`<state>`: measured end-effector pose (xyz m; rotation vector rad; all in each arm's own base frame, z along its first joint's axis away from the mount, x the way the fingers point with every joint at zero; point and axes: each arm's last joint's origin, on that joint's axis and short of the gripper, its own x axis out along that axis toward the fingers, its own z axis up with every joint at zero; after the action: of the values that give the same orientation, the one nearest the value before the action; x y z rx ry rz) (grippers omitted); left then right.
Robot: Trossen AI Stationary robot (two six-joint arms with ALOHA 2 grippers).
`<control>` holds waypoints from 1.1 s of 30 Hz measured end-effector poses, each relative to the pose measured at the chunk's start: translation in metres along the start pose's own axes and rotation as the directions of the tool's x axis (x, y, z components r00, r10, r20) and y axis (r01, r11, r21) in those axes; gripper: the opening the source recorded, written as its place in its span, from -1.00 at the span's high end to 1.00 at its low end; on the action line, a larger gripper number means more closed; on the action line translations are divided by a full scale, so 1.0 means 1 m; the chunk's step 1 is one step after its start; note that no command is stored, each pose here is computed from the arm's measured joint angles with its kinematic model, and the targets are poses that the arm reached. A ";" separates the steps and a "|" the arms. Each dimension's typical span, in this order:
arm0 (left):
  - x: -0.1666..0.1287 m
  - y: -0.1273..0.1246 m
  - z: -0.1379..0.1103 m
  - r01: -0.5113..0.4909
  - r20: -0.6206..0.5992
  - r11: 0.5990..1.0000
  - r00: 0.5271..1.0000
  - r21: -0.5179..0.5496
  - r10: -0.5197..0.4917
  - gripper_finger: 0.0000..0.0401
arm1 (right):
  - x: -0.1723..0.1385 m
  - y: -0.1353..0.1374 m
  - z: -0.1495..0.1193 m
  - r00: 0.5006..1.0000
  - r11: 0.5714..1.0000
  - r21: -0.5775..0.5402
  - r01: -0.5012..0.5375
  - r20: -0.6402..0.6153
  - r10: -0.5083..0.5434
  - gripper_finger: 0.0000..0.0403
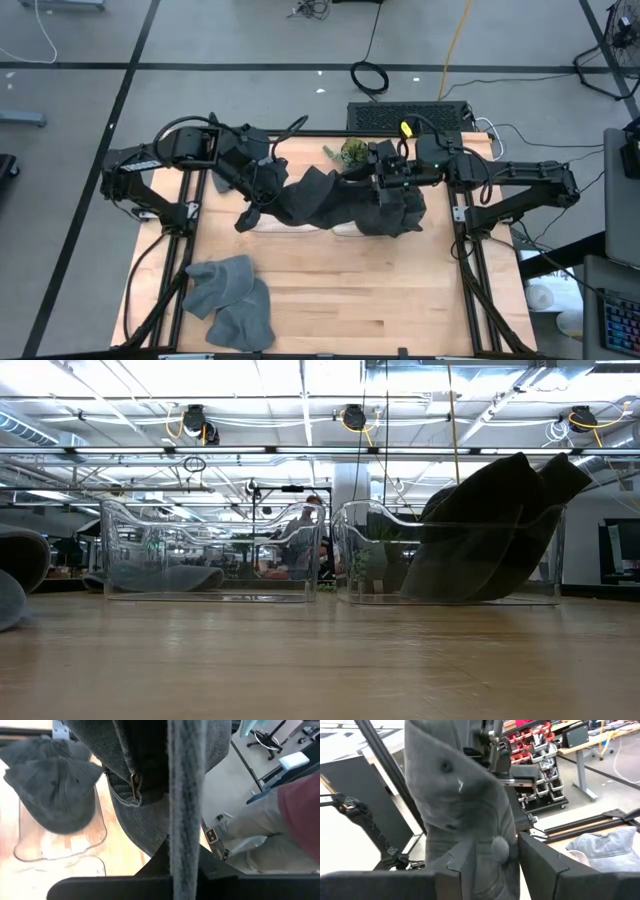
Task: Pick & Place hat
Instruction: Put the black cap into the right transparent bin
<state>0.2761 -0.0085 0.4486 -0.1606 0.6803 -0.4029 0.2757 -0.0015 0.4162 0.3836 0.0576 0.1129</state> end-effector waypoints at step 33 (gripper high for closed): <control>-0.003 0.008 -0.002 -0.137 -0.021 0.989 0.990 -0.051 0.136 0.45 | -0.010 0.014 0.012 0.992 0.996 -0.023 -0.081 0.093 0.082 0.94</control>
<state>0.2752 -0.0004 0.4461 -0.1590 0.7145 -0.2552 0.2653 0.0054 0.4325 0.3715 -0.0523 0.1757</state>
